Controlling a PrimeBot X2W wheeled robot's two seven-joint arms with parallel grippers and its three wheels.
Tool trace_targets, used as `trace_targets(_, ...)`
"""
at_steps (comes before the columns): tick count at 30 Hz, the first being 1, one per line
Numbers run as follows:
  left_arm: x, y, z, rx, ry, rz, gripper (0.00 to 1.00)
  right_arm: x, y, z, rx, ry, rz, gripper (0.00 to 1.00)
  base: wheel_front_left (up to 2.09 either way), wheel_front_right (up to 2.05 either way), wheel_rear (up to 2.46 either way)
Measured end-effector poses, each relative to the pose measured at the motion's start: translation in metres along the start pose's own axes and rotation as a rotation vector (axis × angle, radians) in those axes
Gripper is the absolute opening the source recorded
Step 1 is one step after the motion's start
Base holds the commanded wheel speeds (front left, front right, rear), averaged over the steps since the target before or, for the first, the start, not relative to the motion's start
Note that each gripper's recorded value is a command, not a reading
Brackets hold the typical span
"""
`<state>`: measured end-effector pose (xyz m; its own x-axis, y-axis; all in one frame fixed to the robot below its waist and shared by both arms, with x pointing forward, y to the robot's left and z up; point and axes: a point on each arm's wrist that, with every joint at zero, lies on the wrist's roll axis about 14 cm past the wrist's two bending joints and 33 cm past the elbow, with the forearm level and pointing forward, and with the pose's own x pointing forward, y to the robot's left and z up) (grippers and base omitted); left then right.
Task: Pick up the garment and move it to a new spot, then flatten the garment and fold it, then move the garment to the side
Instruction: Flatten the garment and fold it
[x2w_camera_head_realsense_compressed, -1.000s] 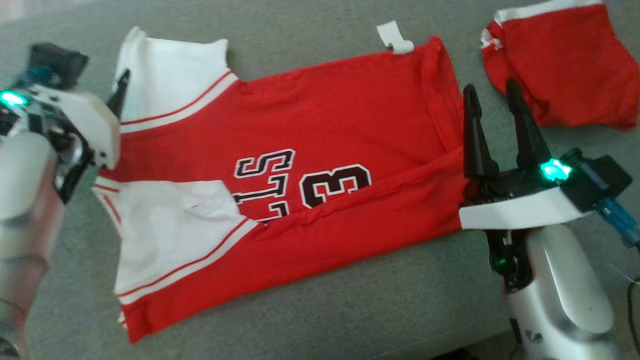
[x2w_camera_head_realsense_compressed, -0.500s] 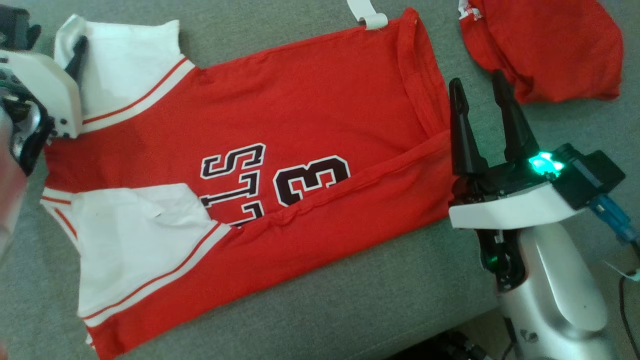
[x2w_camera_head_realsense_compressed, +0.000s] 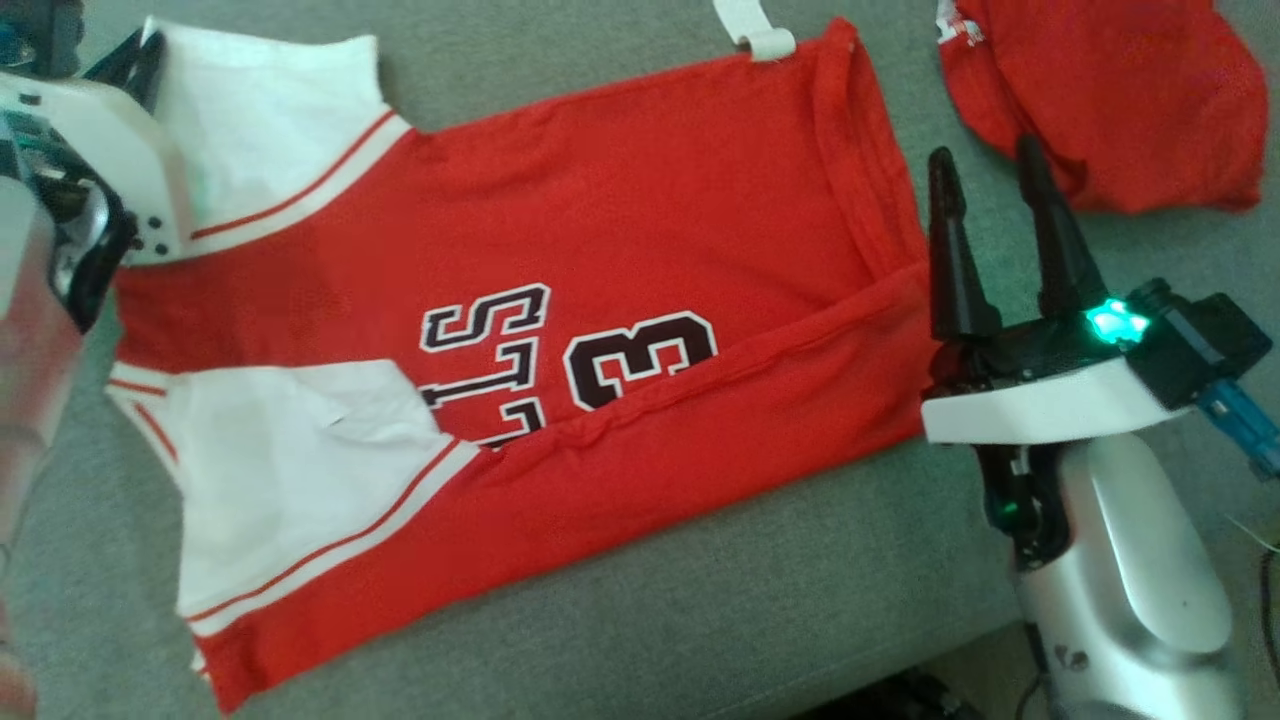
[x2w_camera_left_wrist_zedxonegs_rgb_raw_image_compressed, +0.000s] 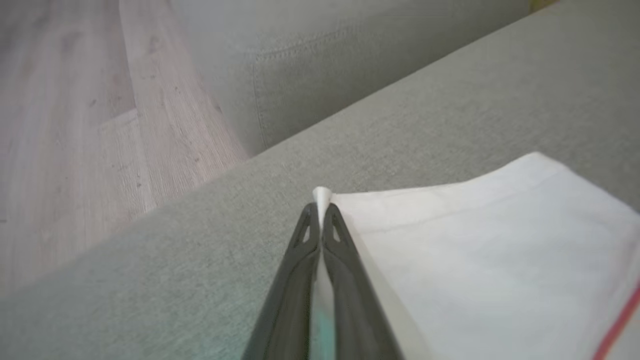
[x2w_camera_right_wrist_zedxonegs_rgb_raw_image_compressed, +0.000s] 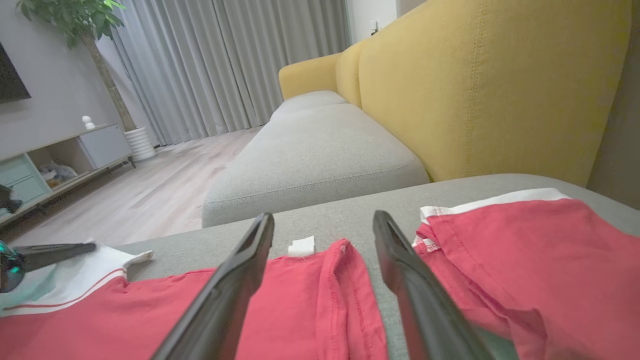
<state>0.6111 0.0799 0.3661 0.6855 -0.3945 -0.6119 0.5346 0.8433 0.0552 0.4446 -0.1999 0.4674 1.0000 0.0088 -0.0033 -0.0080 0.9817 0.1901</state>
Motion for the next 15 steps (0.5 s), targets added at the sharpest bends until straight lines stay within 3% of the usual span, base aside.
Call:
trace_targets(8, -0.048, -0.014, 0.053, 0.015, -0.292, -0.008, 0.0, 0.015, 0.013, -0.012, -0.101, 0.081, 0.051, 1.0, 0.0, 0.0, 0.0)
trace_targets(15, -0.096, -0.021, 0.04, 0.041, -0.383, 0.001, 0.0, 0.041, 0.028, -0.026, -0.166, 0.233, 0.1, 1.0, 0.0, 0.0, 0.0)
